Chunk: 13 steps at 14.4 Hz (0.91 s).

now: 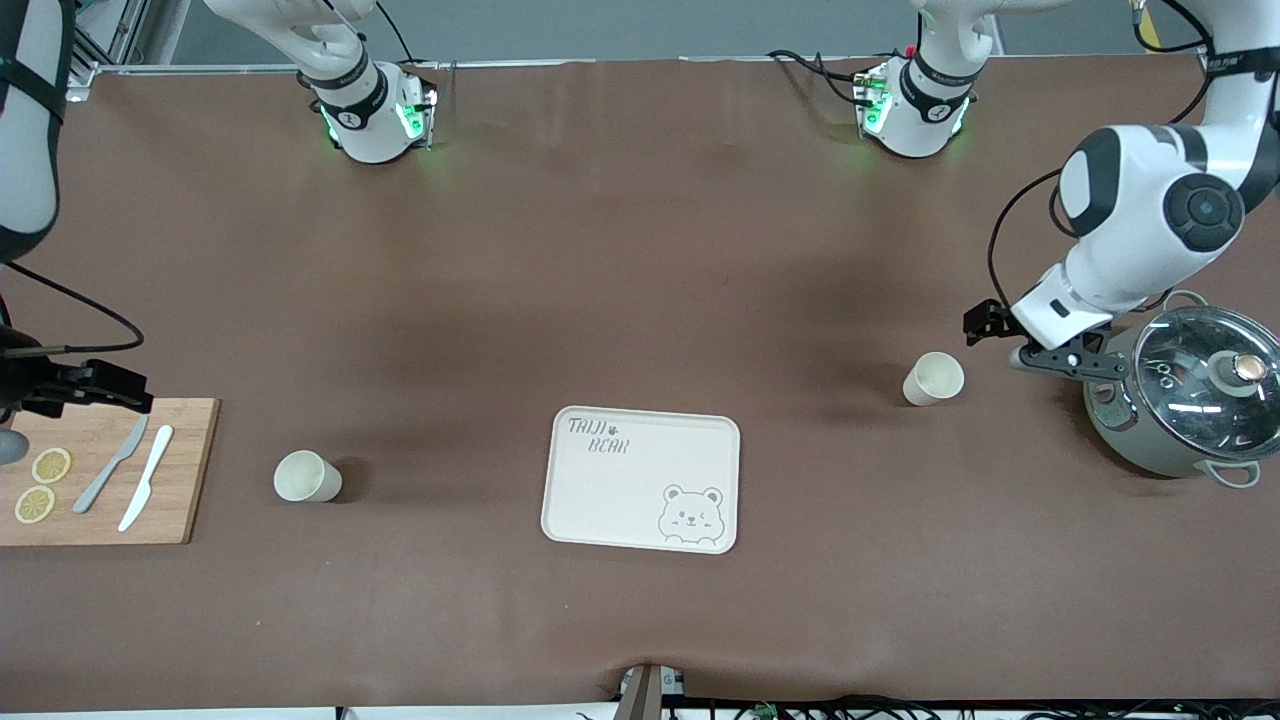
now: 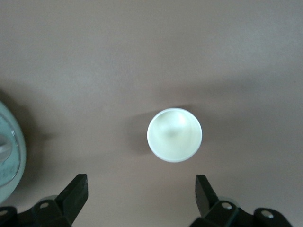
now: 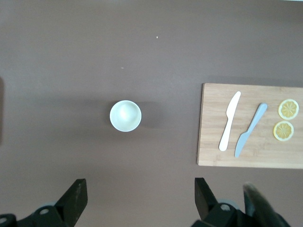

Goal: Place white IKEA cup upright on tray with both arms
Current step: 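Reach the left gripper to the cup while the right gripper reaches the other cup, then close both grippers around the rims of the white paper cups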

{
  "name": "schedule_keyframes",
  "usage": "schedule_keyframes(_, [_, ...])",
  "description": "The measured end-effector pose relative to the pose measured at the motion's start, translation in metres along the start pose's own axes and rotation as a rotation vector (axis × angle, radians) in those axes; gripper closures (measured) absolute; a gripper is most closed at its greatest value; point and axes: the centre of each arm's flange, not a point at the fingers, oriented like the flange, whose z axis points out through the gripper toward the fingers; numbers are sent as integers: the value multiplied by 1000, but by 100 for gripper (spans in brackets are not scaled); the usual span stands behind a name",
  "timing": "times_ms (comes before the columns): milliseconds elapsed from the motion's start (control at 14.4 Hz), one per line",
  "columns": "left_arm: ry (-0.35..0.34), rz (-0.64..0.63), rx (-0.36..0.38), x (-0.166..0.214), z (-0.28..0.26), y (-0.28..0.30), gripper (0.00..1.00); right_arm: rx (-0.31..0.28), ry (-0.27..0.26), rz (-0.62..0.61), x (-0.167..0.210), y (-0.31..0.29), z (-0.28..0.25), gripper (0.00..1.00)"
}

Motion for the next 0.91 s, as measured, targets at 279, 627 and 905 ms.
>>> schedule_keyframes(279, [42,-2,3,4,34,-2,0,2,-41,-1,18,13,96,0])
schedule_keyframes(627, [48,-15,-1,-1,86,-8,0,1,-11,-1,23,15,182,0])
schedule_keyframes(905, [73,-16,0,-7,115,-7,0,29,-10,-15,27,9,207,0])
